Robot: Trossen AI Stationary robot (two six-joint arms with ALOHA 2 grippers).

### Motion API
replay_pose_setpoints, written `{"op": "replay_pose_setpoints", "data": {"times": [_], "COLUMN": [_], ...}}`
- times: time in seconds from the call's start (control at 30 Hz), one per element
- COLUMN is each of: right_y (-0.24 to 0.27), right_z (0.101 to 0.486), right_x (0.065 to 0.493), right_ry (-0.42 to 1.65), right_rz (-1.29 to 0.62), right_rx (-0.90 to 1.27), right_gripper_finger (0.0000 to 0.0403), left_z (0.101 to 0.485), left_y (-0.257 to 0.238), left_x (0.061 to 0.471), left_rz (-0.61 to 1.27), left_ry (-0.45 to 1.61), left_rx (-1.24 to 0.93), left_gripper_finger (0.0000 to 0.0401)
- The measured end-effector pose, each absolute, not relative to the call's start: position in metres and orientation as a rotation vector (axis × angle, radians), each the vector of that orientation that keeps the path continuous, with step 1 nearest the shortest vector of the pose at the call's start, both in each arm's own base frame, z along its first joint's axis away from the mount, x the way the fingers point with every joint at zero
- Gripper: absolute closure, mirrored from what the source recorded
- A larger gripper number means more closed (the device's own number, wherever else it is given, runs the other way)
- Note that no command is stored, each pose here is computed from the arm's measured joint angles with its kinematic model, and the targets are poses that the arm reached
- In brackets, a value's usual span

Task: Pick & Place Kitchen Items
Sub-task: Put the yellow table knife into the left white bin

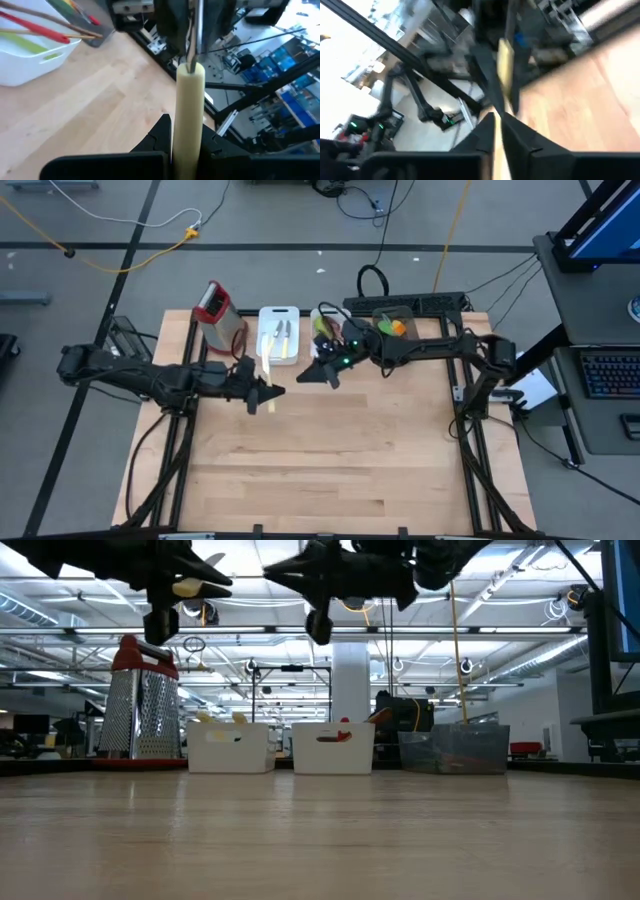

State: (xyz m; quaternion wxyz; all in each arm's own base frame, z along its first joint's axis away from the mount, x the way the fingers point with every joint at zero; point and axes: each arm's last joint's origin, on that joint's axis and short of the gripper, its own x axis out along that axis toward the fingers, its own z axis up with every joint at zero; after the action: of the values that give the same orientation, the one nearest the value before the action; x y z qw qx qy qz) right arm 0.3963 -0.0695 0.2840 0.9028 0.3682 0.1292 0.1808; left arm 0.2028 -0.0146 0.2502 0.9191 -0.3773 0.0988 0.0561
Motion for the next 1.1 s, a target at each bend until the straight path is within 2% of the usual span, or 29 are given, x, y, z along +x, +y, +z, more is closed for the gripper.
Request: {"op": "replay_pose_setpoints", "data": {"times": [0.1, 0.53, 0.9, 1.1], "right_y": [-0.066, -0.047, -0.044, -0.045], "right_z": [0.278, 0.258, 0.260, 0.272], "right_x": [0.385, 0.294, 0.236, 0.220], "right_ry": [0.270, 0.220, 0.133, 0.095], "right_rz": [0.326, 0.132, 0.182, 0.273], "right_rx": [0.756, 0.786, 0.750, 0.690], "right_gripper_finger": [0.0397, 0.0402, 0.0402, 0.0402], "left_z": [0.250, 0.238, 0.240, 0.274], "left_y": [-0.014, 0.009, 0.038, 0.060], "left_x": [0.198, 0.204, 0.223, 0.246], "left_rz": [0.130, 0.296, 0.348, 0.240], "left_ry": [0.223, 0.233, 0.026, 0.011], "left_rx": [-0.820, -1.161, -1.518, -1.679], "left_gripper_finger": [0.0378, 0.0378, 0.0378, 0.0378]}}
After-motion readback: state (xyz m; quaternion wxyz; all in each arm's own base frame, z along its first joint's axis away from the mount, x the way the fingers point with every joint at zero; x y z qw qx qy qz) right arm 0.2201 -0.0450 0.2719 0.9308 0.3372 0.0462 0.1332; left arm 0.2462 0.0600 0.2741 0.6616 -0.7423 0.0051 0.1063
